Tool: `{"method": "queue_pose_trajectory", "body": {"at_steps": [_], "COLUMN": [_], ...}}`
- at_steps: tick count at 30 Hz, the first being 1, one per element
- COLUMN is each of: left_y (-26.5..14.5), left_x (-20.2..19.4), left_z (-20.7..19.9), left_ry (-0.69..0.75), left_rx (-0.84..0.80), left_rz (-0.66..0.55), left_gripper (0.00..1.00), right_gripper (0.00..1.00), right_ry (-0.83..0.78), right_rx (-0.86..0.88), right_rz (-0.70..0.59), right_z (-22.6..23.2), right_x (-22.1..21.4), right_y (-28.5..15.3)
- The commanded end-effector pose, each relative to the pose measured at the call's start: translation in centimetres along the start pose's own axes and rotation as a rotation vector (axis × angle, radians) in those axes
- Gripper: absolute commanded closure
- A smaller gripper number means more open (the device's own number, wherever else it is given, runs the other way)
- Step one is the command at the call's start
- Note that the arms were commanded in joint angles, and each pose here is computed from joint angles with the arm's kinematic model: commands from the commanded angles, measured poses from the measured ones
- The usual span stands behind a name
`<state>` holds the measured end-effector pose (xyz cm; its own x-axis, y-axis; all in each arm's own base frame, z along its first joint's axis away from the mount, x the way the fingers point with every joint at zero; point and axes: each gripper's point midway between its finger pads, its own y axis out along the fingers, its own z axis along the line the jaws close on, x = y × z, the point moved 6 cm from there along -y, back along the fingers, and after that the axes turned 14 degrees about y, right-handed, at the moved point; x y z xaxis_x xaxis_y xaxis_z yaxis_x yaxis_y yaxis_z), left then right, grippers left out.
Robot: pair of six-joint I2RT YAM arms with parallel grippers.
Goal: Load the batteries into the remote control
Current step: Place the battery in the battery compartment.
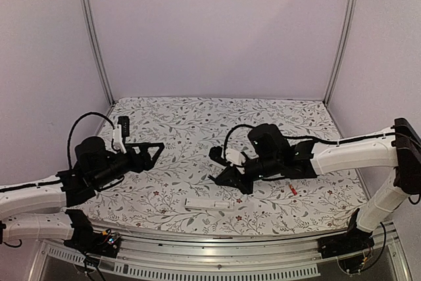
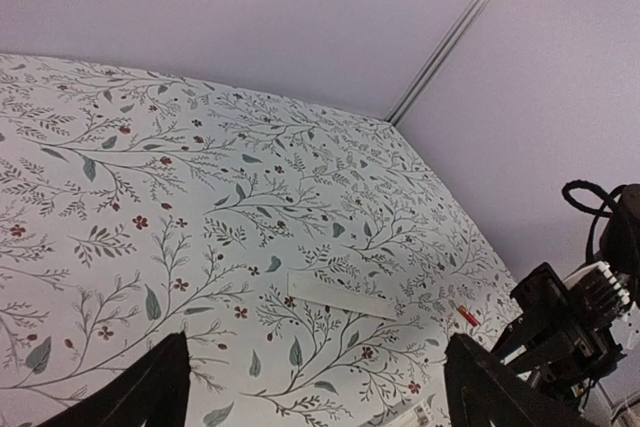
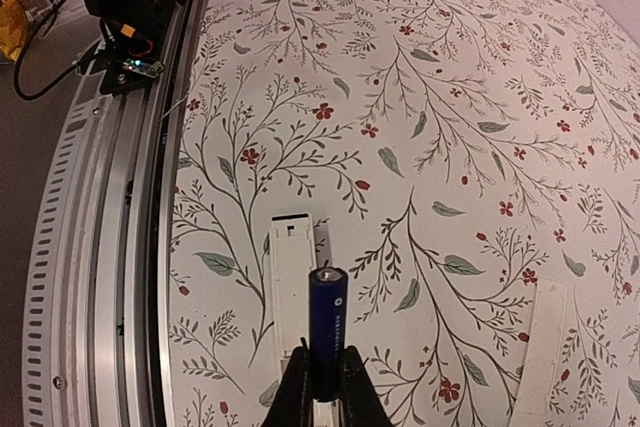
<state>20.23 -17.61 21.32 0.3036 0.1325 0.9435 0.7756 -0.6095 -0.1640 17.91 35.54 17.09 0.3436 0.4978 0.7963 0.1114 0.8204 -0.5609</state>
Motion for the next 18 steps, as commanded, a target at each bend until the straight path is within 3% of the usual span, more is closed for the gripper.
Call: {"method": "queue_pose_trajectory", "body": {"at_steps": [1, 7, 18], "left_y": [0.5, 1.4, 5.4], "left_x": [-1.2, -2.7, -5.7], "left_z": [-1.1, -4.4, -9.8], "left_ry": [-0.010, 0.008, 0.049], "left_rx": [-0.041, -0.196, -0.441], "left_rz": [0.031, 0.088, 0.301], "left_gripper": [0.12, 0.12, 0.11], "right_gripper": [1.00, 1.00, 1.00], "right_ry": [0.000, -0.001, -0.004], "right_rx": [0.015, 0.016, 0.019], "right_rz": [0.023, 0.028, -0.004], "right_z": [-0.3, -0.4, 0.0], "right_x": [-0.8, -0.7, 0.4], "right_y": [1.0, 1.3, 0.3]}}
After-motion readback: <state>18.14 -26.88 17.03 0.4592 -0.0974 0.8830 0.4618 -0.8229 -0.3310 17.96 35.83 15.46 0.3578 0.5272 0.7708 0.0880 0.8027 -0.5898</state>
